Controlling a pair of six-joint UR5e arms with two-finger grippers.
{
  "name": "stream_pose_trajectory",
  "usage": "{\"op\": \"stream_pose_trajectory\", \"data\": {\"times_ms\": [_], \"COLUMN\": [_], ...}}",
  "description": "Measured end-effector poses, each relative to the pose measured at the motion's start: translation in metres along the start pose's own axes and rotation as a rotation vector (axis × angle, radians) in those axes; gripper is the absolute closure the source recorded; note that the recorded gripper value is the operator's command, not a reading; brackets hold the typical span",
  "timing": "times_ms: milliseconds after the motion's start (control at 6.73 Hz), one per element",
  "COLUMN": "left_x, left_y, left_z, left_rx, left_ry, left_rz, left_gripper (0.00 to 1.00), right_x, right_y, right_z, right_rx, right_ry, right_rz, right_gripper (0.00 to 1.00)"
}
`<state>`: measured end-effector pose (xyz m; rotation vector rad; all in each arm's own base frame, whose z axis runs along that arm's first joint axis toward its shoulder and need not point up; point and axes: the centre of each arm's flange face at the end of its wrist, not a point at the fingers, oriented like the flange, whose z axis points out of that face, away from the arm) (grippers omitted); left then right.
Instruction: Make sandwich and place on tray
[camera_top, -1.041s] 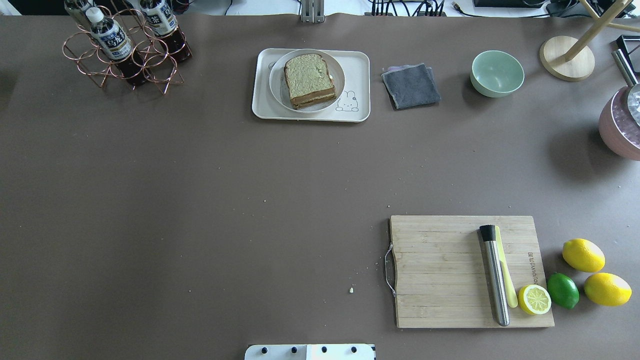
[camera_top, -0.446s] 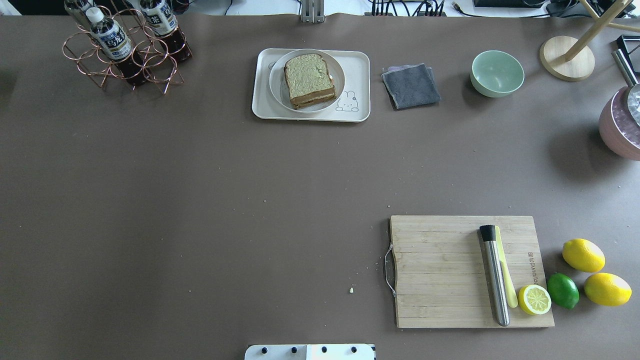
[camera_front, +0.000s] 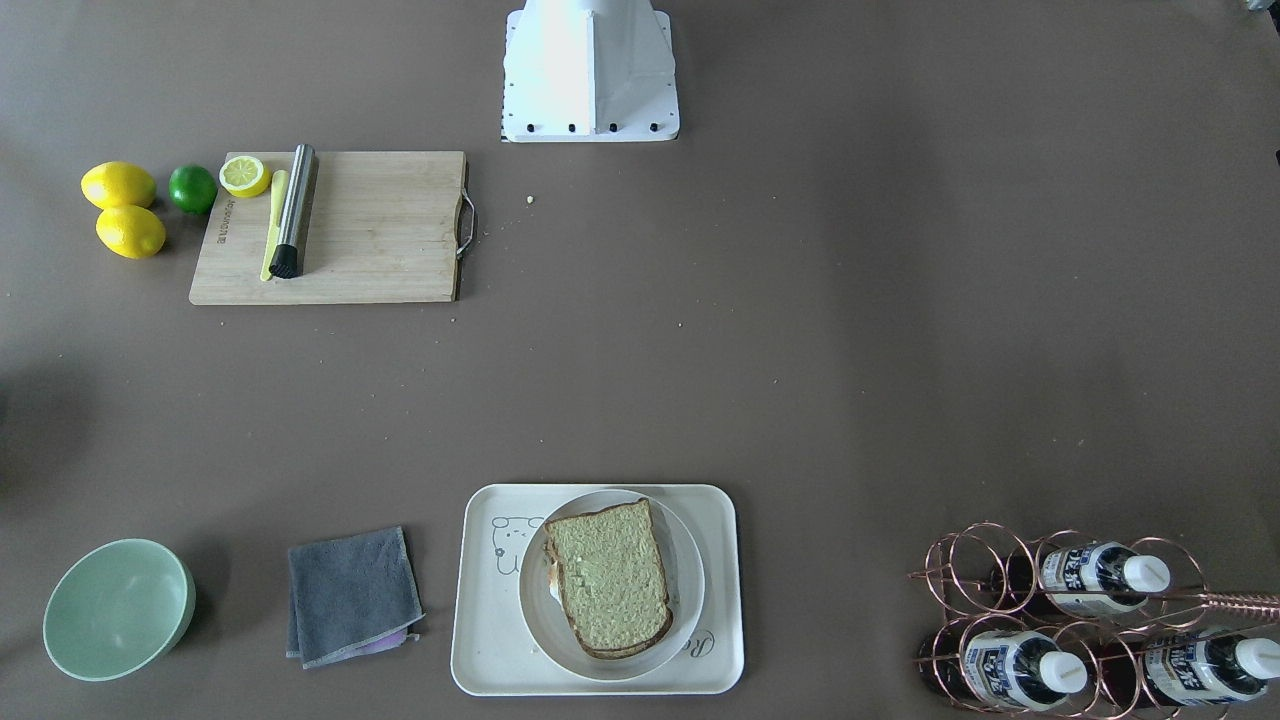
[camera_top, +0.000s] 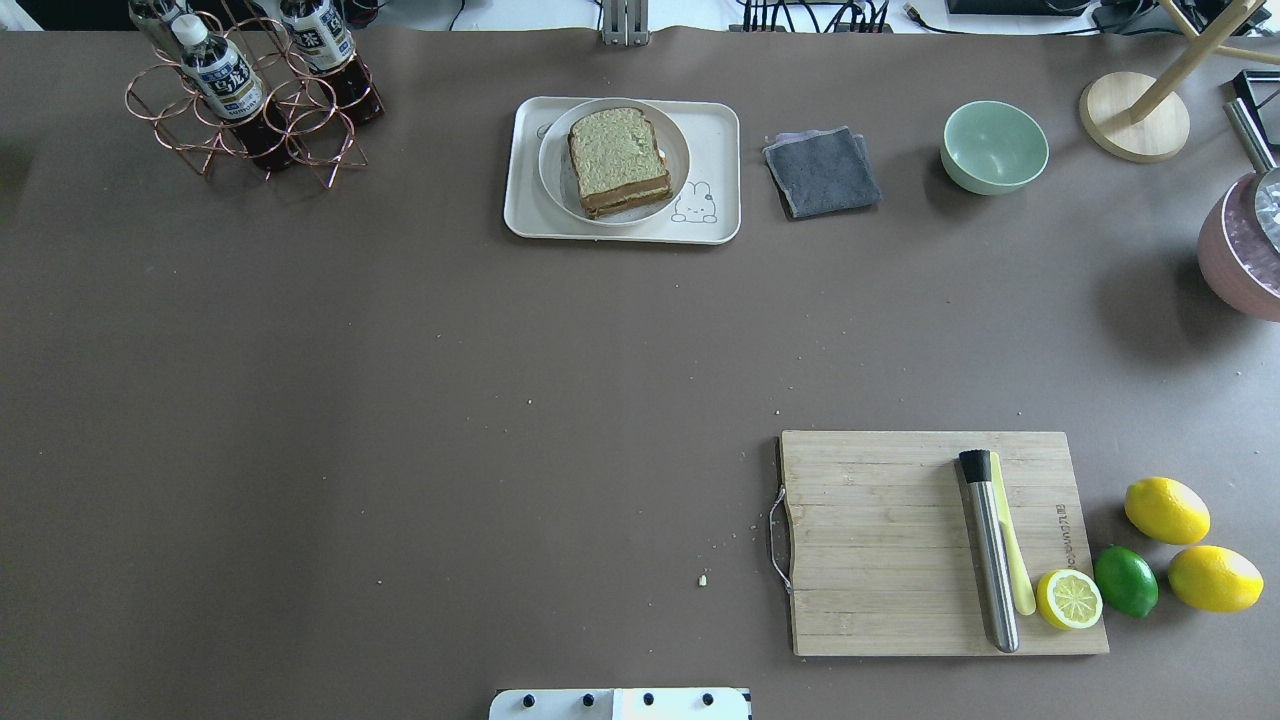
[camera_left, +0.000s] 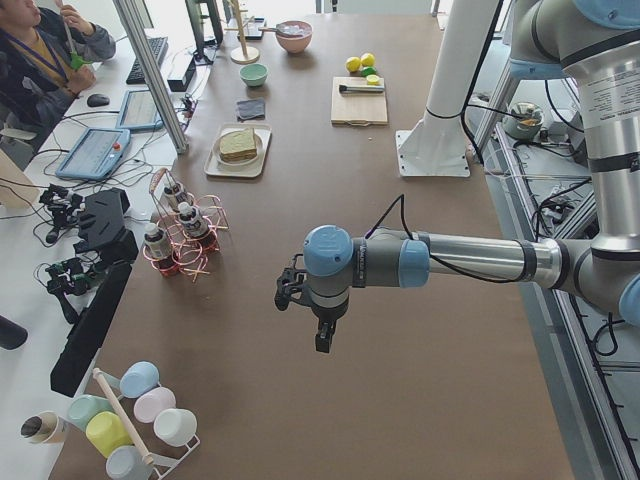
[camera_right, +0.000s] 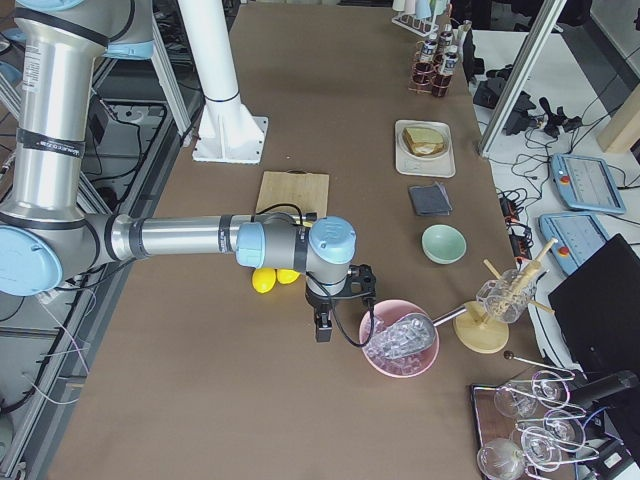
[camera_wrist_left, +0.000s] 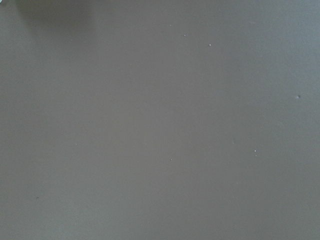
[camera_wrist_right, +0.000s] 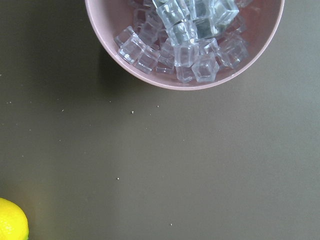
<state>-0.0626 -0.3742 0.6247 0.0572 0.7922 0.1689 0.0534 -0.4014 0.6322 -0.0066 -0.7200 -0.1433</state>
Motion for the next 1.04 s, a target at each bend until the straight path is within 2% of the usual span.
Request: {"op": "stream_pose_trajectory", "data": {"times_ms": [446,1041], "left_x": [-0.015,-0.016], "left_y": [0.018,0.016], "left_z": [0.004,0.001], "left_rx": [-0.004,0.004], "left_ry": [0.003,0.002], "left_rz": [-0.005,0.009], "left_gripper": [0.03,0.03], "right_x": [0.003,0.004], "right_y": [0.004,0.002], "right_z": [0.000,0.001], "right_rx": [0.002,0.001], "right_ry": [0.001,0.001], "right_rz": [0.005,0.008], "right_gripper": [0.00,0.00]}}
